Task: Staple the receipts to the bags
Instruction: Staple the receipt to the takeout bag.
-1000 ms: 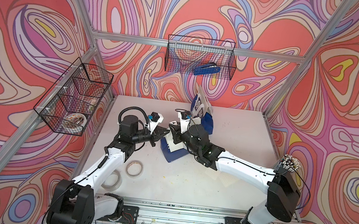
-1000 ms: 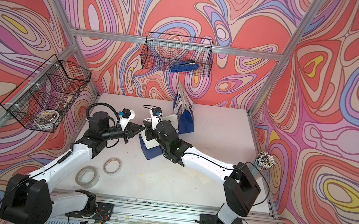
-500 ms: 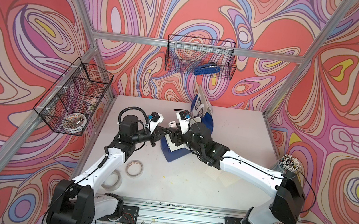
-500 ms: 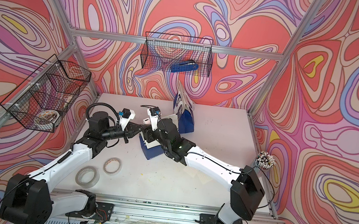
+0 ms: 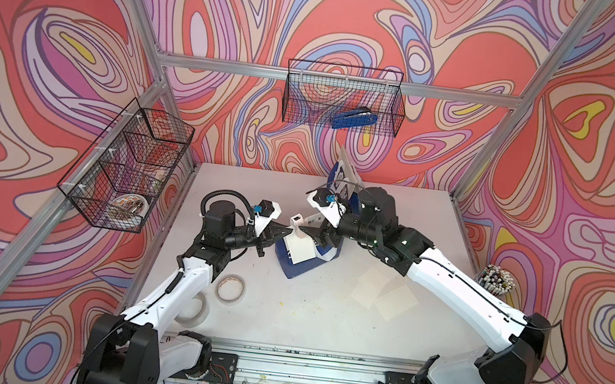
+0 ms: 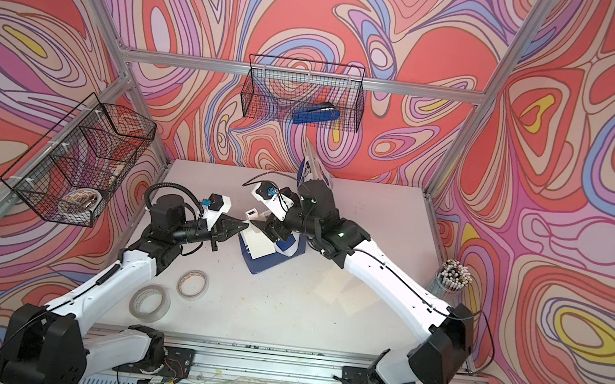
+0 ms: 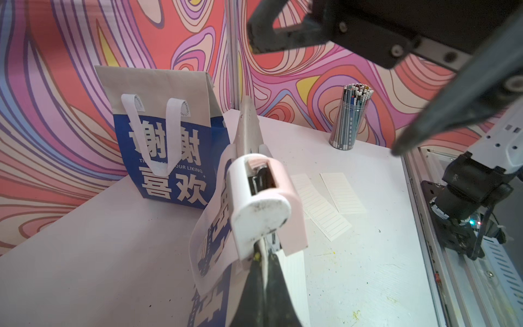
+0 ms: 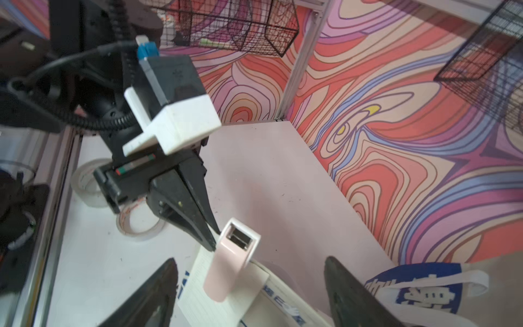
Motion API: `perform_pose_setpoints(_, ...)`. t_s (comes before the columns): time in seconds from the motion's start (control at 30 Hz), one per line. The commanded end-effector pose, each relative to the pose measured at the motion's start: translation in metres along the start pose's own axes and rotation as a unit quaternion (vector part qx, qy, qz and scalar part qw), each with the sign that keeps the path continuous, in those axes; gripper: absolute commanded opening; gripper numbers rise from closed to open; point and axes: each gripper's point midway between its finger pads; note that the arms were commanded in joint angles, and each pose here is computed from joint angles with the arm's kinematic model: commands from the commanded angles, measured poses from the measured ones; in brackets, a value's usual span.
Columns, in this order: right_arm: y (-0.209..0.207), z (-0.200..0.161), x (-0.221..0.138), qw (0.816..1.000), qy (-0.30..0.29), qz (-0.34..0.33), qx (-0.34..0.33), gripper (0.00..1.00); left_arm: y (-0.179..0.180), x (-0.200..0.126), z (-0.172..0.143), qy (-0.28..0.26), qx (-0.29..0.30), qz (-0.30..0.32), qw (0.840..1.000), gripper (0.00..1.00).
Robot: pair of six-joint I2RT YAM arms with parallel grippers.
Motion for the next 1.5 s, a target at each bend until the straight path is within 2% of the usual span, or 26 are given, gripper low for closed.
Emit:
perform_pose_setpoints(0.0,0.055,-0.019,-0.004,0.984,0.003,0.143,-0.105,0.85,-0.025,-0.007,0.018,-0.034,0.1,-0.043,0.993,0.0)
perform_pose_setpoints(0.1,0.056,-0.037,0.002,0.976,0.036,0.16,-0.143,0.89,-0.03,-0.009,0.016,-0.034,0.125,-0.048,0.99,0.0)
perform_pose_setpoints(0.23,0.05,-0.047,0.015,0.967,0.082,0.19,-0.145,0.9,-0.033,-0.01,0.015,-0.032,0.147,-0.054,0.987,0.0)
perform_pose_setpoints(0.5,0.071,-0.059,0.03,0.937,0.13,0.317,-0.068,0.86,-0.039,-0.011,0.015,-0.031,0.156,-0.068,0.985,0.0)
perform_pose_setpoints(0.73,0.075,-0.068,0.037,0.935,0.144,0.323,-0.035,0.8,-0.039,-0.011,0.015,-0.032,0.156,-0.069,0.985,0.0)
perform_pose_setpoints(0.83,0.076,-0.068,0.04,0.934,0.143,0.328,-0.023,0.71,-0.039,-0.011,0.016,-0.033,0.156,-0.071,0.985,0.0)
perform_pose_setpoints(1.13,0.074,-0.069,0.049,0.936,0.143,0.321,-0.004,0.67,-0.041,-0.011,0.016,-0.036,0.158,-0.072,0.984,0.0)
perform_pose_setpoints(1.27,0.074,-0.072,0.052,0.935,0.147,0.322,-0.002,0.51,-0.042,-0.011,0.016,-0.037,0.154,-0.077,0.984,0.0)
perform_pose_setpoints(1.3,0.074,-0.072,0.052,0.934,0.147,0.325,-0.002,0.4,-0.042,-0.011,0.016,-0.038,0.154,-0.078,0.984,0.0)
perform_pose_setpoints(1.37,0.074,-0.07,0.051,0.933,0.142,0.329,-0.012,0.08,-0.042,-0.011,0.016,-0.039,0.154,-0.078,0.984,0.0)
perform_pose_setpoints(1.4,0.074,-0.069,0.051,0.933,0.141,0.33,-0.017,0.0,-0.042,-0.011,0.016,-0.039,0.154,-0.079,0.984,0.0)
perform_pose_setpoints(1.47,0.073,-0.067,0.05,0.933,0.14,0.332,-0.021,0.0,-0.042,-0.011,0.016,-0.039,0.153,-0.079,0.984,0.0)
Point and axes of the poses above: each gripper's point midway between its finger pads, its own x axis out along the fingers, its own y axis along the line the jaws close on, z = x × y, and after that the axes turned 4 degrees about -x, right-handed
